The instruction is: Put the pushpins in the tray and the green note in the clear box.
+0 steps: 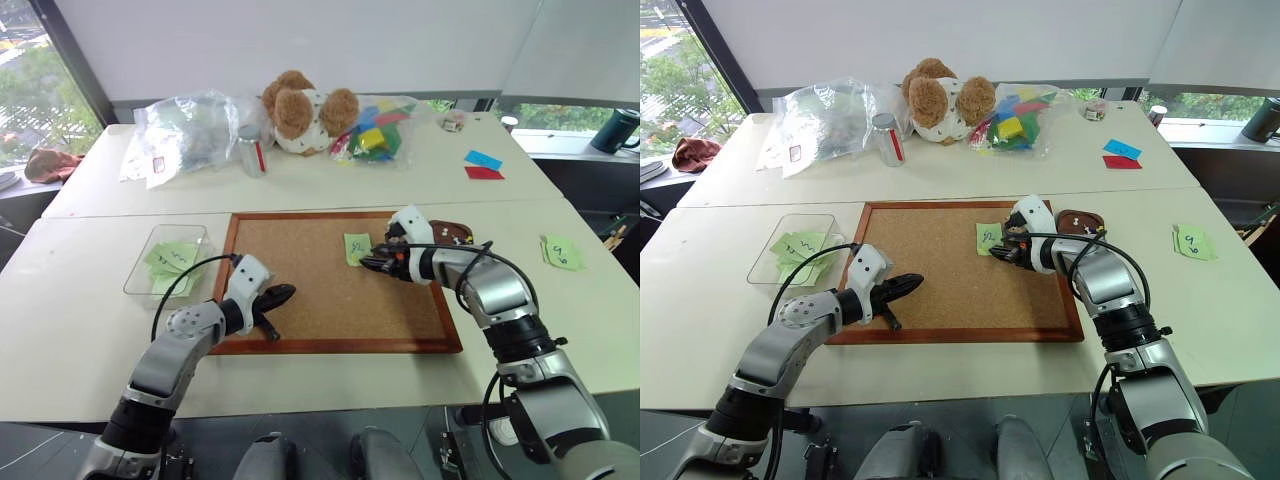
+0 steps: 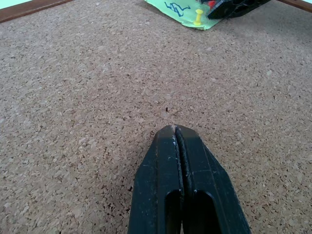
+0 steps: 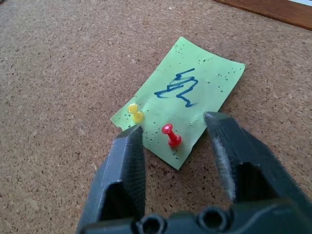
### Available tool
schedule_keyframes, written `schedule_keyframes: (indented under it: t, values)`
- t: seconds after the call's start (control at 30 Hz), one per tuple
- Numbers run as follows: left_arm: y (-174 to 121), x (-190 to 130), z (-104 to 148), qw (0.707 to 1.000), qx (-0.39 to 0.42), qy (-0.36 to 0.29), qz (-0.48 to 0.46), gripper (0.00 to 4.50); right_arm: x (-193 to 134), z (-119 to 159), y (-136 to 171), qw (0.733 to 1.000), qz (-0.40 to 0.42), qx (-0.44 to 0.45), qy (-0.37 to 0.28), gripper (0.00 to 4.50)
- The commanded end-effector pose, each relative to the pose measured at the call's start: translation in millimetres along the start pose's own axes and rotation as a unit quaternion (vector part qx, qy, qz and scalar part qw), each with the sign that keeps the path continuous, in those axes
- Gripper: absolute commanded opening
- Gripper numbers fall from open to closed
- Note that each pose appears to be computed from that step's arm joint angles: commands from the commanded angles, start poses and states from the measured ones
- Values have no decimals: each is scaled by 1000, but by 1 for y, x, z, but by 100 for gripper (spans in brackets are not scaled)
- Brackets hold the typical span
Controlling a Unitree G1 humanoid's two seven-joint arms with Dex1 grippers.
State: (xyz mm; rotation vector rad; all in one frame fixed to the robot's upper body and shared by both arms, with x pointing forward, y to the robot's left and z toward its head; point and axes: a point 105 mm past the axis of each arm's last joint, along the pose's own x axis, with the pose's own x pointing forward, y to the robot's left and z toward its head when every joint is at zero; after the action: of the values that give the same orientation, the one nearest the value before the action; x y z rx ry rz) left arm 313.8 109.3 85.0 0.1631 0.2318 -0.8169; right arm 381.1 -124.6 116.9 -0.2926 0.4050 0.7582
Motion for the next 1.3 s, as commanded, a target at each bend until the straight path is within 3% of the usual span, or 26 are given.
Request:
schedule_keyframes:
  t: [0.03, 0.57, 0.73, 0.83, 0.9, 1.07, 1.3]
  values:
    - [-1, -3, -16, 999, -15, 30, 2, 0, -3, 15, -2, 1000, -4, -16, -22, 6]
    - [-5, -4, -35, 997, -31, 65, -1, 0, -46, 65, -14, 995, -34, -25, -88, 6]
    - [-5, -3, -37, 997, -32, 67, -3, 0, -68, 73, -52, 989, -106, -13, -102, 6]
    - [-5, -1, -36, 997, -31, 66, -3, 0, -85, 53, -97, 979, -187, 22, -83, 6]
    - [-4, -1, -35, 997, -30, 65, -3, 0, -89, 43, -110, 975, -206, 34, -72, 6]
    - [-4, -2, -35, 998, -28, 64, -2, 0, -94, 20, -133, 967, -242, 64, -54, 6]
    - [-3, -3, -34, 998, -26, 64, -2, 0, -87, 1, -140, 966, -239, 88, -37, 6]
